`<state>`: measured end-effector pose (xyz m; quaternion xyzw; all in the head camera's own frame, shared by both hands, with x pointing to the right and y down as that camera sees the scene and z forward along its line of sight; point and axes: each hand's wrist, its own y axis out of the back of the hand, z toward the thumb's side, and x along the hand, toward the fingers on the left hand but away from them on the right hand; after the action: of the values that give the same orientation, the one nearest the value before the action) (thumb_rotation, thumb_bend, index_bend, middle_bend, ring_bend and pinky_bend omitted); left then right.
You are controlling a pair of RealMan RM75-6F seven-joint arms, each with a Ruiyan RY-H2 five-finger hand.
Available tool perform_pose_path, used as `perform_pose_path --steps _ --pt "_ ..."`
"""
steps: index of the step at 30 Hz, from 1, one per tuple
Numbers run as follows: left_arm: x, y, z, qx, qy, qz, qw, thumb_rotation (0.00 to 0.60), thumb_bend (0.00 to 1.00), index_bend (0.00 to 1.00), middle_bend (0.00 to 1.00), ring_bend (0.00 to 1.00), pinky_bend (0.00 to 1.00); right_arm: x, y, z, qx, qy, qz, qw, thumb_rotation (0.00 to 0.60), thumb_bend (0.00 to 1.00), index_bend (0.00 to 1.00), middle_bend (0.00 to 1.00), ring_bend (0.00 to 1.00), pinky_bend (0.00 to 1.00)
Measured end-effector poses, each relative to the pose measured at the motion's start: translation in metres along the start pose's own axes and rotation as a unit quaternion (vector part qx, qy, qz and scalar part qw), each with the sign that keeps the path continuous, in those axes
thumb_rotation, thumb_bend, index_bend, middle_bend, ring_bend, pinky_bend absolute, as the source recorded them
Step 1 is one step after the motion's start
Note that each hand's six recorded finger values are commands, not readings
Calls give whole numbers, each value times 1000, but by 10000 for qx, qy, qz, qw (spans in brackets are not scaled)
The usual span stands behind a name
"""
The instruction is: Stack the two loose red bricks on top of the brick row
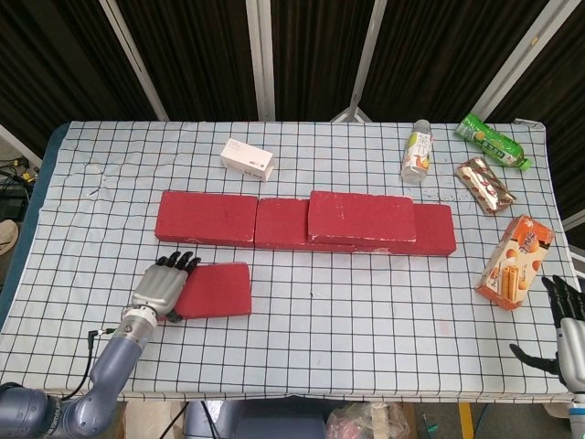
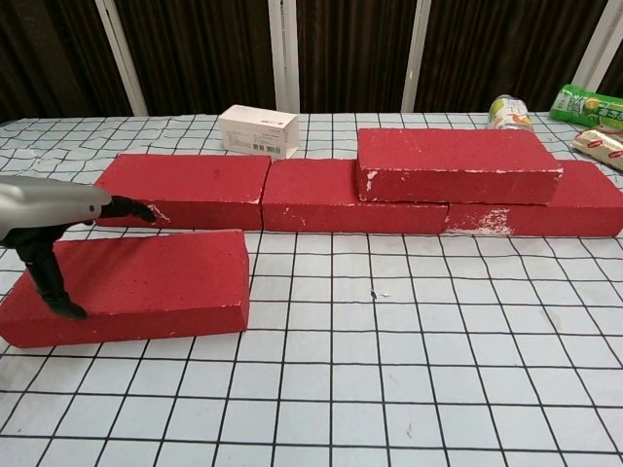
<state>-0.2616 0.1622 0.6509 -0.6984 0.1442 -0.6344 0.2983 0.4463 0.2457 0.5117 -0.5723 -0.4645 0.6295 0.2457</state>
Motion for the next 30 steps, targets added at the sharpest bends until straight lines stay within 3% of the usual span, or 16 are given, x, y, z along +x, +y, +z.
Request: perform_pose_path --steps 10,19,30 --pt "3 -2 10 15 -143 -39 9999 600 0 0 0 0 126 -1 1 -3 -44 -75 -11 10000 600 154 3 6 0 0" --pt "9 -7 7 223 -21 -67 9997 600 0 0 2 0 175 -1 0 -2 -47 -75 27 10000 600 154 3 6 0 0" --pt "13 -4 12 262 -29 122 9996 600 0 4 162 74 245 -2 -1 -3 -53 -141 52 9999 600 153 3 6 0 0"
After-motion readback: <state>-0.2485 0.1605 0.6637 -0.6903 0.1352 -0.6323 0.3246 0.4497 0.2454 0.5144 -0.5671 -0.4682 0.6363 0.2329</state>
